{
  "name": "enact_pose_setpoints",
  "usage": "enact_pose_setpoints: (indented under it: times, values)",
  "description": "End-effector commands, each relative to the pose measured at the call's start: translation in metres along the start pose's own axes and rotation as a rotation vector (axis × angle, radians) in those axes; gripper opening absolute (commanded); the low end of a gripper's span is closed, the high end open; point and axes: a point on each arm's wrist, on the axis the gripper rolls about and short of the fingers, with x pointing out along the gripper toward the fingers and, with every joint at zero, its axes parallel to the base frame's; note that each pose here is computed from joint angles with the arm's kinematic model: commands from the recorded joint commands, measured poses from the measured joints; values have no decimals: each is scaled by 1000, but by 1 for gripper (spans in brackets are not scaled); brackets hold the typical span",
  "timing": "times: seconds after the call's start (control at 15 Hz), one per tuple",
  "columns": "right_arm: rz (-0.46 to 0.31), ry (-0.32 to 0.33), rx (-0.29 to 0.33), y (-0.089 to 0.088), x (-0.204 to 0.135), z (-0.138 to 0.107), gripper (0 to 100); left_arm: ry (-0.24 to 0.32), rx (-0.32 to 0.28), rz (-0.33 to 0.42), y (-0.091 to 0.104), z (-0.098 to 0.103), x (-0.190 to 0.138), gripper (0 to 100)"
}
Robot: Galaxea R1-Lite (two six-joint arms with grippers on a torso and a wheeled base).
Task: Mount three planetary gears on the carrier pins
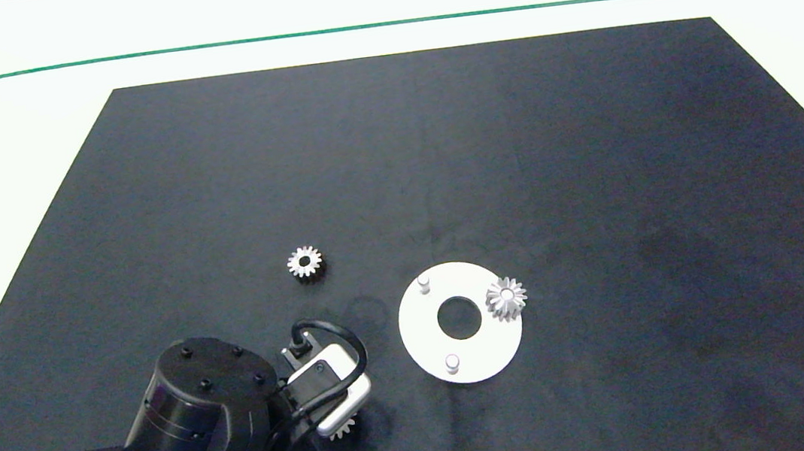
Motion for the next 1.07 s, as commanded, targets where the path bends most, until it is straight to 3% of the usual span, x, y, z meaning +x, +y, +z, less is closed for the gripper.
enact_pose_setpoints:
  times: [0.07, 0.4, 1.07]
  values:
    - [0, -1, 0, 0, -1, 1, 100, 5, -2, 6, 1, -1, 1, 100]
    - [0, -7, 2, -1, -2, 1, 100, 26, 4, 3, -1, -2, 6, 99]
    - [0, -10, 2, -1, -2, 1, 100, 9, -1, 8, -1, 1, 9, 80]
